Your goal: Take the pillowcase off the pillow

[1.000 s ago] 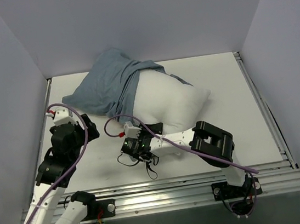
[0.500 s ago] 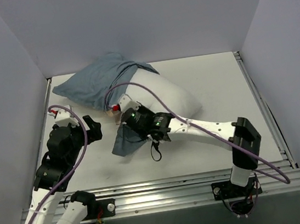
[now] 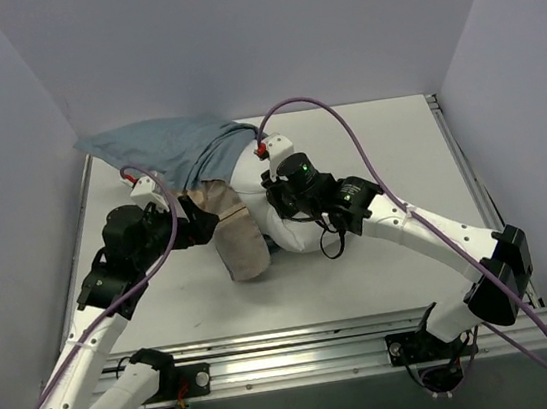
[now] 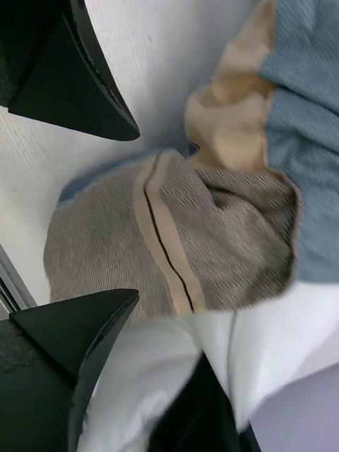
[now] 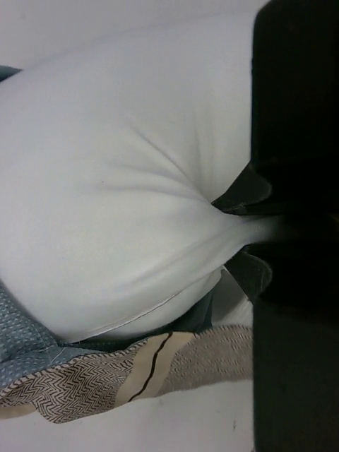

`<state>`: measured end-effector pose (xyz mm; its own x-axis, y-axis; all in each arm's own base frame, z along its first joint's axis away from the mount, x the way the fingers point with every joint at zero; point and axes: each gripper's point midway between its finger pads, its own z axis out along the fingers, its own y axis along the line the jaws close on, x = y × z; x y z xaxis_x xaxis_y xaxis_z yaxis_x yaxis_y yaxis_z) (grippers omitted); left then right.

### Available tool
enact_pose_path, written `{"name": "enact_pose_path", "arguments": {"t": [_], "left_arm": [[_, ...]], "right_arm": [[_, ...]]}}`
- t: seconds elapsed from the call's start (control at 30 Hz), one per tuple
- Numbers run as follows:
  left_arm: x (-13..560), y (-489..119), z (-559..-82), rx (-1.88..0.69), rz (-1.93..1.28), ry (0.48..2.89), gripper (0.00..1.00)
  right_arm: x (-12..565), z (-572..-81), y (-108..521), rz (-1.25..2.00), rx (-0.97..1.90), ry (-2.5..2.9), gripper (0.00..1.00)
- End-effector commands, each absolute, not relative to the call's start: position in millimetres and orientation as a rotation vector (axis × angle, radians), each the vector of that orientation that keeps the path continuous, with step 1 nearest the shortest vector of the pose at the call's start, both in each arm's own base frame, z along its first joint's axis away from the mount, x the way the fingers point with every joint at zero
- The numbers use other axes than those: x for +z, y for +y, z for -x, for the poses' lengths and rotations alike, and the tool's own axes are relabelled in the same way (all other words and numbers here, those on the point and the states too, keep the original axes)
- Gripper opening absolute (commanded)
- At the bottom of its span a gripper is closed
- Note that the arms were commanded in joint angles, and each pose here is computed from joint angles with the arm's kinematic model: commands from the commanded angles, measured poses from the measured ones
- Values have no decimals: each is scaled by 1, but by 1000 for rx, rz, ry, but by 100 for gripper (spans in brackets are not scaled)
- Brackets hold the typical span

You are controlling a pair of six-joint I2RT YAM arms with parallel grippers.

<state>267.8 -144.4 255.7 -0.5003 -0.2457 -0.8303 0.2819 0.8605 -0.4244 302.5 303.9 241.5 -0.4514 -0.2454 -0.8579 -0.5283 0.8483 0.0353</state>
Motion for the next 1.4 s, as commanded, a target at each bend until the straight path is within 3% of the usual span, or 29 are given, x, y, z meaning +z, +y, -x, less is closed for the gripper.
{"name": "enact_pose_path", "arguments": {"t": [0.0, 0.5, 0.67, 0.77, 0.8, 0.9, 1.1, 1.37], "left_arm": [[315, -175, -273, -838, -80, 1810, 94], [233, -180, -328, -473, 80, 1967, 98], [229, -172, -345, -399, 141, 1930, 76], [228, -153, -355, -291, 245, 1895, 47], [226, -145, -357, -266, 298, 1882, 24], [236, -115, -362, -175, 432, 1795, 3], [261, -58, -371, -17, 624, 1621, 2], [251, -22, -387, 112, 727, 1584, 2]], "right_arm": [[293, -299, 331, 444, 659, 1912, 0], [315, -292, 341, 445, 790, 1887, 0], [320, -285, 342, 461, 823, 1878, 0], [327, -280, 338, 470, 832, 1869, 0], [328, -276, 336, 485, 834, 1875, 0], [339, -262, 328, 528, 855, 1860, 0], [384, -230, 292, 556, 869, 1800, 0], [437, -190, 234, 530, 859, 1706, 0]]}}
